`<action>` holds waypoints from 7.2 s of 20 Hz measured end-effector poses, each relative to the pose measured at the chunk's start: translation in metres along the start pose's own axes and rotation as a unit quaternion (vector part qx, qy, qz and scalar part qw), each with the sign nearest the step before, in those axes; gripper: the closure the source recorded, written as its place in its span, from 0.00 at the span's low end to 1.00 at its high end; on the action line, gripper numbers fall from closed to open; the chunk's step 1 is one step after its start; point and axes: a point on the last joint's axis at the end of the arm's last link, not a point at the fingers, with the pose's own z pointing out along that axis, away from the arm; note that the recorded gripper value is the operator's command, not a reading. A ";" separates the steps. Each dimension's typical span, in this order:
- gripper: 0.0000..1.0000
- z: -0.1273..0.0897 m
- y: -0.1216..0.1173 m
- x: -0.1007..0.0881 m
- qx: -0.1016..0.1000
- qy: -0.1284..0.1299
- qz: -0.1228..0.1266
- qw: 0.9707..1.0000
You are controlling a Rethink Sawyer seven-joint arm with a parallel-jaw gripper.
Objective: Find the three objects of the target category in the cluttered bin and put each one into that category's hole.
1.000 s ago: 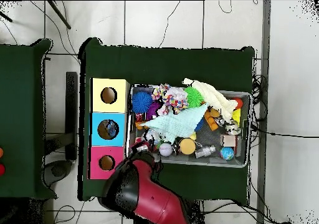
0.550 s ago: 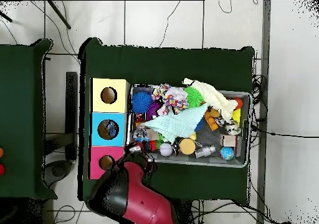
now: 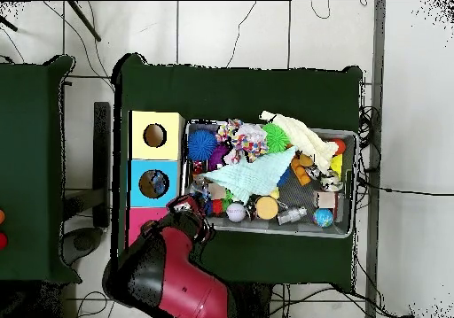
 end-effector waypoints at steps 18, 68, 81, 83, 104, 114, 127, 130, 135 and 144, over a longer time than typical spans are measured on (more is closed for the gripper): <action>0.00 0.042 -0.018 -0.091 0.012 -0.005 0.110 0.994; 0.00 0.123 -0.017 0.017 0.015 0.038 0.095 0.995; 0.00 0.139 -0.020 0.033 0.021 0.050 0.107 0.993; 0.00 0.141 -0.020 0.034 0.021 0.050 0.107 0.993; 0.00 0.155 -0.026 0.041 0.025 0.046 0.105 0.993; 0.00 0.155 -0.019 0.050 0.019 0.055 0.102 0.993; 0.00 0.154 -0.012 0.065 0.015 0.068 0.098 0.993; 0.00 0.154 -0.012 0.065 0.014 0.067 0.099 0.993; 0.00 0.155 -0.013 0.064 0.011 0.062 0.102 0.993; 0.00 0.165 -0.015 0.072 -0.002 0.045 0.111 0.993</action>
